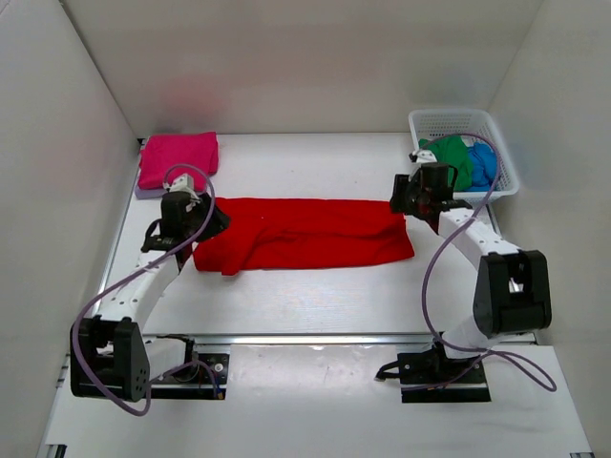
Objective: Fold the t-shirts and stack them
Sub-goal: Fold the other side of the tshirt into a rectangle, then rotate the tshirt 90 degrees
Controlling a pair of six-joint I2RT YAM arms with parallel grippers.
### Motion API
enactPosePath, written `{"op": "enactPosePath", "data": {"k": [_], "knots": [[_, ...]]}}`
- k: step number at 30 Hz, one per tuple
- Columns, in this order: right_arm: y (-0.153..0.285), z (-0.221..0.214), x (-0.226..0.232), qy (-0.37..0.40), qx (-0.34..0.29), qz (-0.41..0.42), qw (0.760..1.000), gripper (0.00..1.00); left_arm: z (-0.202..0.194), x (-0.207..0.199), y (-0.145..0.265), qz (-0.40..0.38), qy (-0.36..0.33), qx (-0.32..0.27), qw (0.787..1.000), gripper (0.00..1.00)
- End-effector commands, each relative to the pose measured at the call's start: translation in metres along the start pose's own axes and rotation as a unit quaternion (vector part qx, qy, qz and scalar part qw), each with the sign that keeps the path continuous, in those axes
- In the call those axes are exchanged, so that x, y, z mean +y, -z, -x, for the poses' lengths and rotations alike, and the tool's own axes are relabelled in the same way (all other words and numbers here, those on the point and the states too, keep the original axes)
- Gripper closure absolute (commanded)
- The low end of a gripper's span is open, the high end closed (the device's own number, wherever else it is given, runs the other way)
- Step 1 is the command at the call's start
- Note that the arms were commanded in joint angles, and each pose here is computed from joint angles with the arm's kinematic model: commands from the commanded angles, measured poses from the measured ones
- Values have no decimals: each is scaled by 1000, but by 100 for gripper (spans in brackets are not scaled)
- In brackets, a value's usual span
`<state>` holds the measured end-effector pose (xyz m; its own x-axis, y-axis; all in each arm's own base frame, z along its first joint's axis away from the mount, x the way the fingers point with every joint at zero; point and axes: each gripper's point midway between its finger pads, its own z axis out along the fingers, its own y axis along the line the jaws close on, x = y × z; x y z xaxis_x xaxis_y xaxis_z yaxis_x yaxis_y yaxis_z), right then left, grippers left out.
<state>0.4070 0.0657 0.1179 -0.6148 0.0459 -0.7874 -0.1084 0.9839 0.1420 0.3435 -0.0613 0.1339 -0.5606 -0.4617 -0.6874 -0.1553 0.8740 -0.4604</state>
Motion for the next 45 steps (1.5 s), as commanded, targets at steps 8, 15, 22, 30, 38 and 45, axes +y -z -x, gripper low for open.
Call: {"op": "enactPosePath", "data": {"k": [8,15,22,30,38,45], "knots": [[-53,32,15,53,37,14,998,54,-71,-13,-23,10,34,55,998,43],[-69,-7,21,26,108,-6,994,57,-77,4,-43,60,27,64,996,43],[-65,-59,13,3,169,-20,985,54,-79,11,-69,88,26,78,993,44],[-34,-112,7,-17,241,-68,968,54,-74,10,-93,98,27,80,992,44],[15,-167,28,-45,292,-73,953,52,-53,-13,-117,80,-2,79,994,44],[45,-201,71,-48,317,-50,946,52,-36,-65,-165,40,-42,103,993,44]]}}
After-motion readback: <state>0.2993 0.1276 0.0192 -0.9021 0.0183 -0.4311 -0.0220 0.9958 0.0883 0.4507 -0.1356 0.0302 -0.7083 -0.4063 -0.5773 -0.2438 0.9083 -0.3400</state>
